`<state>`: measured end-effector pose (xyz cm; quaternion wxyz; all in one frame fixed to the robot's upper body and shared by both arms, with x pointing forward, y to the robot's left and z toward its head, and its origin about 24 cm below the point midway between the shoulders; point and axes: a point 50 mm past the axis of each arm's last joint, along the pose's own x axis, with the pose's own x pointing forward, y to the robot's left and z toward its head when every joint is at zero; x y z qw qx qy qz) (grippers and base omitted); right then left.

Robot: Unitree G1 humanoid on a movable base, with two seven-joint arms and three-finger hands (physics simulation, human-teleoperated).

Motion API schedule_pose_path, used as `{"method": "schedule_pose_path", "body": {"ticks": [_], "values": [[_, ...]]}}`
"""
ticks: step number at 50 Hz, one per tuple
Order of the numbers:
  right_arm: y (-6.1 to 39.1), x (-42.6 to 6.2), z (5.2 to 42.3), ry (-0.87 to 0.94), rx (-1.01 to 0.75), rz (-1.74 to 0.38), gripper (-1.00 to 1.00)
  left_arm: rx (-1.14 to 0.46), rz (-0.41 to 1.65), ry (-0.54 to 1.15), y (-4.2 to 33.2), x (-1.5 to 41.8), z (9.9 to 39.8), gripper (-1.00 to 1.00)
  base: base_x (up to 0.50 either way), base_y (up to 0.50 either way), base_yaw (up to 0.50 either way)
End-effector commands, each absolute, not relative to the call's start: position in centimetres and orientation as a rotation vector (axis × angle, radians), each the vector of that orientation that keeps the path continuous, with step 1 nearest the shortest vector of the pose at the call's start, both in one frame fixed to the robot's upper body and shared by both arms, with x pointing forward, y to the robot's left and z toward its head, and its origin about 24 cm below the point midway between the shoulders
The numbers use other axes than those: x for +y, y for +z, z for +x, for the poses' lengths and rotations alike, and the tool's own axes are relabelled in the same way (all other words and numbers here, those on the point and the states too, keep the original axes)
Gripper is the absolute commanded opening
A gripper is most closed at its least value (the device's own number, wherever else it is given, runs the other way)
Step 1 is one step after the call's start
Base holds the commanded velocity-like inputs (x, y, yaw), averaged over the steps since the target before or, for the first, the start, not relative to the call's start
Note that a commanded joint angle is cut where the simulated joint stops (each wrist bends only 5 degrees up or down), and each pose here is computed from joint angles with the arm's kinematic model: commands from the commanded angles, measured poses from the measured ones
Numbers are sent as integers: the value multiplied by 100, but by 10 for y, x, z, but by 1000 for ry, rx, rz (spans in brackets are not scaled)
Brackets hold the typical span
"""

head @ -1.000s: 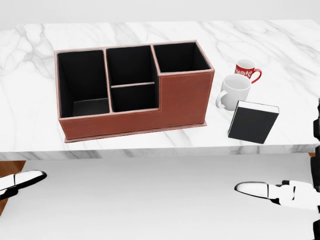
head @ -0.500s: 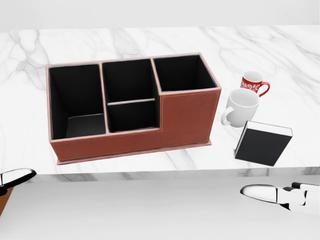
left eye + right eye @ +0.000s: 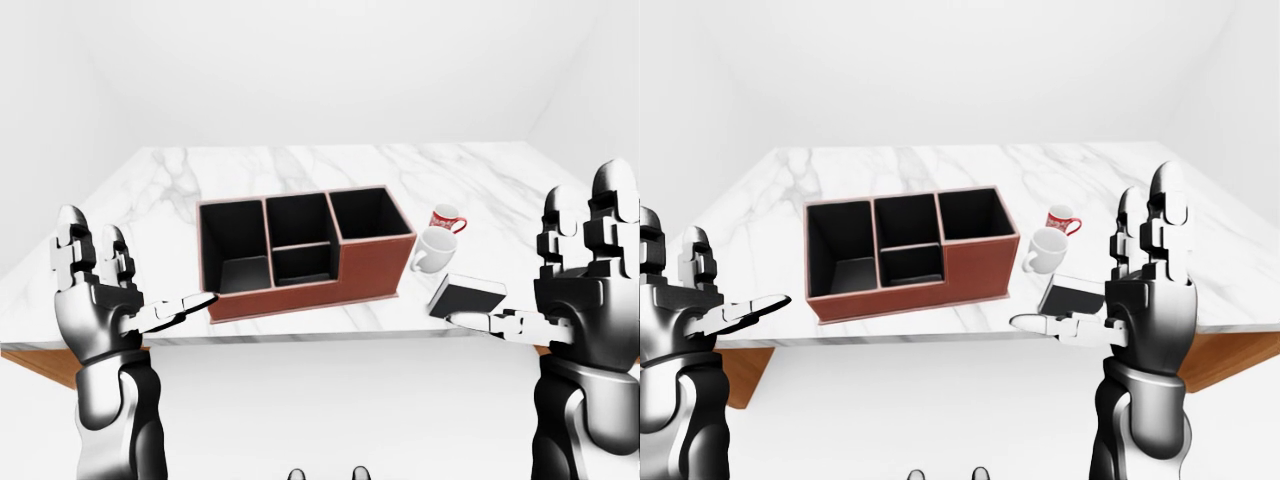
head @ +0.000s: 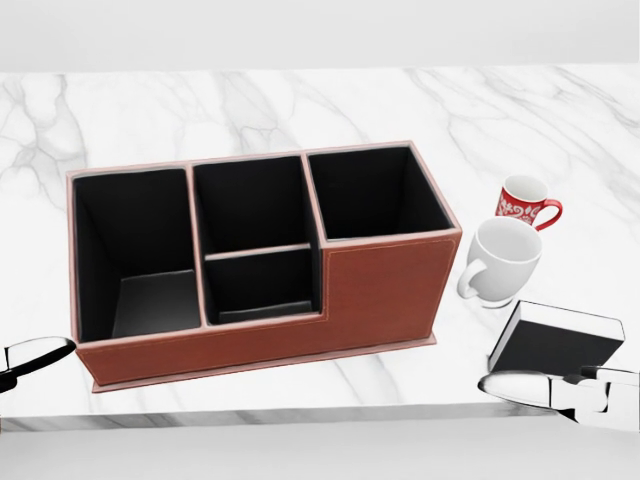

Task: Pick up the book and place it in the right compartment of the caddy.

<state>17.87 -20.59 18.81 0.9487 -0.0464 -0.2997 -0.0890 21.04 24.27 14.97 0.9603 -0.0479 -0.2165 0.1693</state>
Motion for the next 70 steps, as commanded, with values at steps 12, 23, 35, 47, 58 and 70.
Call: {"method": "schedule_pose_path", "body": {"ticks": [12,23,35,47,58,70], "values": [[187,-204,180,-170,-602,-97,100,-432,-97,345,148,243,211,100,31,0,0],[186,-204,181,-168,-599,-98,100,-434,-96,346,149,242,211,100,31,0,0],[185,-204,181,-165,-586,-122,100,-430,-95,349,148,243,211,100,31,0,0],[261,-163,155,30,-960,-733,100,-435,-84,356,149,244,209,100,0,0,0],[215,-206,150,-143,-307,-1155,100,-439,-73,366,150,245,208,100,0,0,0],[167,-253,124,-276,82,-1024,100,-429,-67,368,148,245,208,100,0,0,0]]}}
